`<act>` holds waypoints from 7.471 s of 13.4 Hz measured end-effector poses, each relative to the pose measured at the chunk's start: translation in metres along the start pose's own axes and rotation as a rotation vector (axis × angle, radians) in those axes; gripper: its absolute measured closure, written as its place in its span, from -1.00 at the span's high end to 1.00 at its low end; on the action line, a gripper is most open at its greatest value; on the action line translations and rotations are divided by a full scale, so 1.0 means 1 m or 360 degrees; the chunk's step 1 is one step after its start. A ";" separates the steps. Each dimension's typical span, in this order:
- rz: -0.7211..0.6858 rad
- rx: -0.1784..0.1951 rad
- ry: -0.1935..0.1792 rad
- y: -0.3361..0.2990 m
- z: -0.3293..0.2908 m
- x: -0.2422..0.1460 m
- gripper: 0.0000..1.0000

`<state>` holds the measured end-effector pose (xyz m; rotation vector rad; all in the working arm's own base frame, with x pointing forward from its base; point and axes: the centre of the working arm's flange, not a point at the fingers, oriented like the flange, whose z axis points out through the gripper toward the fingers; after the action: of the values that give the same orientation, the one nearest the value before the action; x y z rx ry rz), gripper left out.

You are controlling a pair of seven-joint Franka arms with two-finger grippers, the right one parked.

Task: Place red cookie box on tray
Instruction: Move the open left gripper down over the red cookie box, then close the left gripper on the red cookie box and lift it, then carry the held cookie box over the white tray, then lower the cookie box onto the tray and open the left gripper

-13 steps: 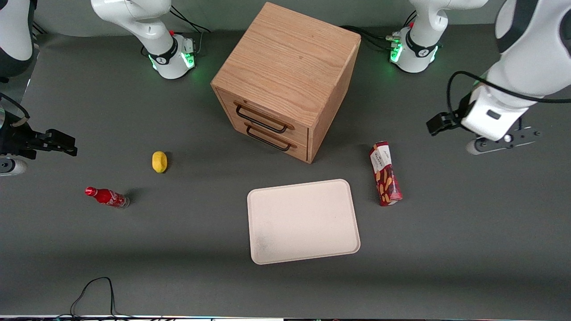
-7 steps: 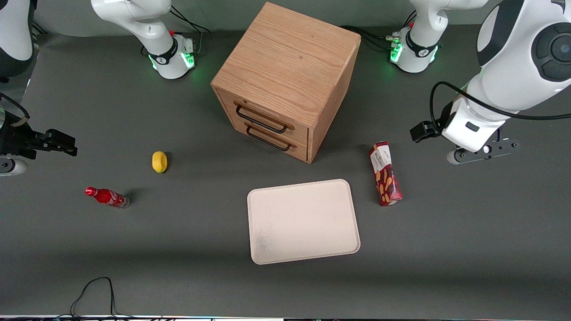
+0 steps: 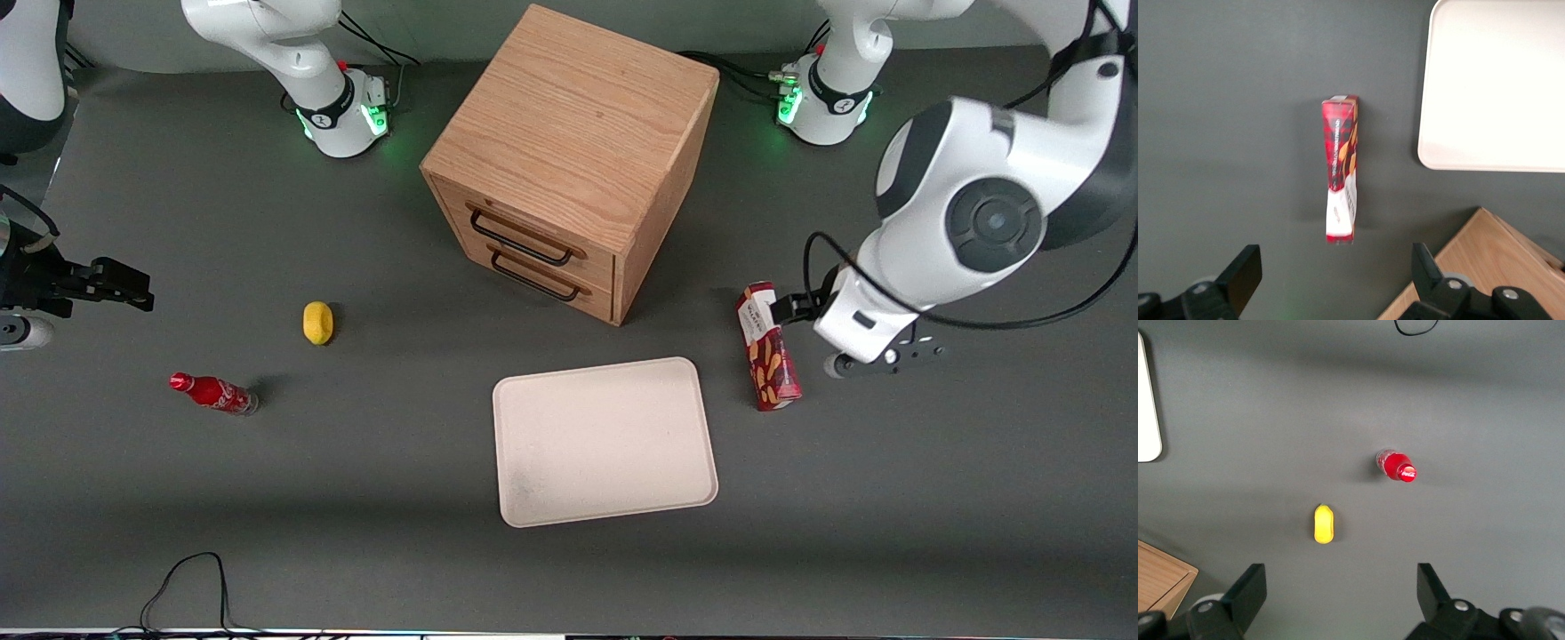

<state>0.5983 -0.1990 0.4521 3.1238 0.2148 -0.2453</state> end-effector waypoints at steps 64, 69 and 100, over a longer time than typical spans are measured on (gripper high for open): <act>-0.0068 -0.0115 -0.0021 0.160 -0.017 0.019 -0.94; 0.0058 -0.0107 0.0022 0.158 0.042 0.053 -0.94; 0.0008 -0.0056 0.0100 0.138 0.165 0.091 1.00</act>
<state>0.6805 -0.3247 0.2734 3.0995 0.2088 -0.1416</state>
